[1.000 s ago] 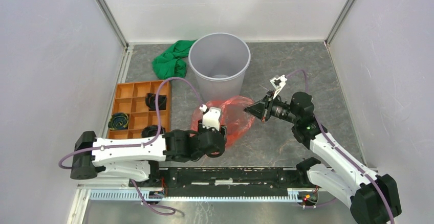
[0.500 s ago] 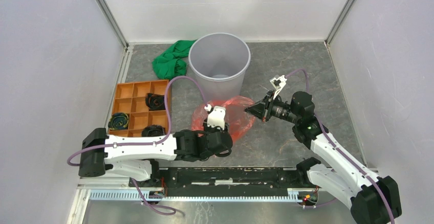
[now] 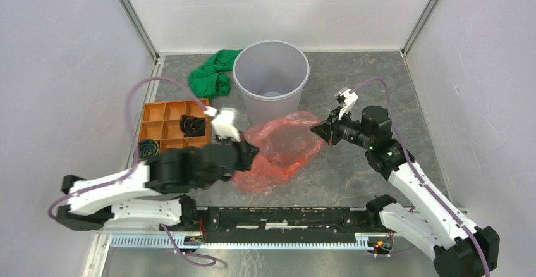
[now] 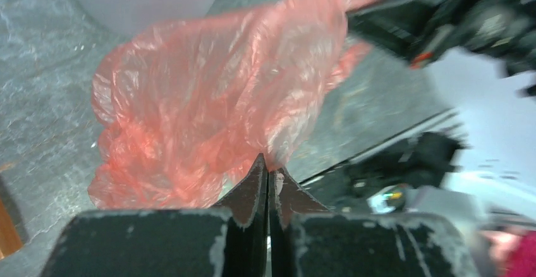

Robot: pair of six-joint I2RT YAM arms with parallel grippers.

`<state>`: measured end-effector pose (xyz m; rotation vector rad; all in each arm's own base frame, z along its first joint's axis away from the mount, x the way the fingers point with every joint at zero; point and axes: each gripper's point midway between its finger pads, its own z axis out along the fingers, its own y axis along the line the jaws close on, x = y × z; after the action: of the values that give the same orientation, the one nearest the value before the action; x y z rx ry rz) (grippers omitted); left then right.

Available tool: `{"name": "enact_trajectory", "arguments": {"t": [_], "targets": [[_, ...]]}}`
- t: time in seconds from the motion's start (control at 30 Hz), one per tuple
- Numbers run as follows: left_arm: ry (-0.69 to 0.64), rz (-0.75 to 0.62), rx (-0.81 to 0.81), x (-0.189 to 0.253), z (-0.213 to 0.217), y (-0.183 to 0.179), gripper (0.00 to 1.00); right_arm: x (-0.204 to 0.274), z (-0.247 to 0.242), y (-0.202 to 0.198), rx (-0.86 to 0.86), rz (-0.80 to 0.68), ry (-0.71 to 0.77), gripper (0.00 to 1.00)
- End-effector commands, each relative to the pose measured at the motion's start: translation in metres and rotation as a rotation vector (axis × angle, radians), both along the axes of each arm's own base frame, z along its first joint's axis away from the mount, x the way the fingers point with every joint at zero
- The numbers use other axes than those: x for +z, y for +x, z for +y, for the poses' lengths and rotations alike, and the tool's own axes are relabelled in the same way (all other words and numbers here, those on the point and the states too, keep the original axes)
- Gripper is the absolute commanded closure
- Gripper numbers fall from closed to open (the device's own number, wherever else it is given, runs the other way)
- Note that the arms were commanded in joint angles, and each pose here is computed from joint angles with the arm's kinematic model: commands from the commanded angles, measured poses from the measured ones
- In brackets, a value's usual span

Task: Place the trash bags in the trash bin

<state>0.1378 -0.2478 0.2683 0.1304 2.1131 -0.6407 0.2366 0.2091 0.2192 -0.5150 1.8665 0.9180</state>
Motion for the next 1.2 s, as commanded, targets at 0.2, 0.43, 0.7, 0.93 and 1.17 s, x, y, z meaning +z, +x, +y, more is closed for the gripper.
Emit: {"name": "enact_trajectory", "arguments": {"t": [0.2, 0.43, 0.7, 0.93, 1.17], "targets": [[-0.353, -0.102, 0.032, 0.098, 0.082, -0.011, 0.98, 0.088, -0.020, 0.004, -0.054, -0.208, -0.072, 0.88], [-0.283, 0.043, 0.019, 0.011, 0.045, -0.017, 0.98, -0.001, -0.017, -0.005, -0.022, -0.033, -0.113, 0.86], [-0.354, -0.142, -0.066, 0.119, 0.050, -0.013, 0.98, 0.089, -0.007, -0.001, 0.043, -0.129, -0.095, 0.80], [-0.447, -0.215, -0.180, 0.182, 0.033, -0.023, 0.98, 0.173, -0.005, -0.046, 0.095, -0.357, 0.189, 0.70], [-0.443, -0.093, -0.091, 0.109, 0.032, -0.019, 0.98, 0.067, 0.009, -0.030, 0.142, -0.060, 0.070, 0.71]]}}
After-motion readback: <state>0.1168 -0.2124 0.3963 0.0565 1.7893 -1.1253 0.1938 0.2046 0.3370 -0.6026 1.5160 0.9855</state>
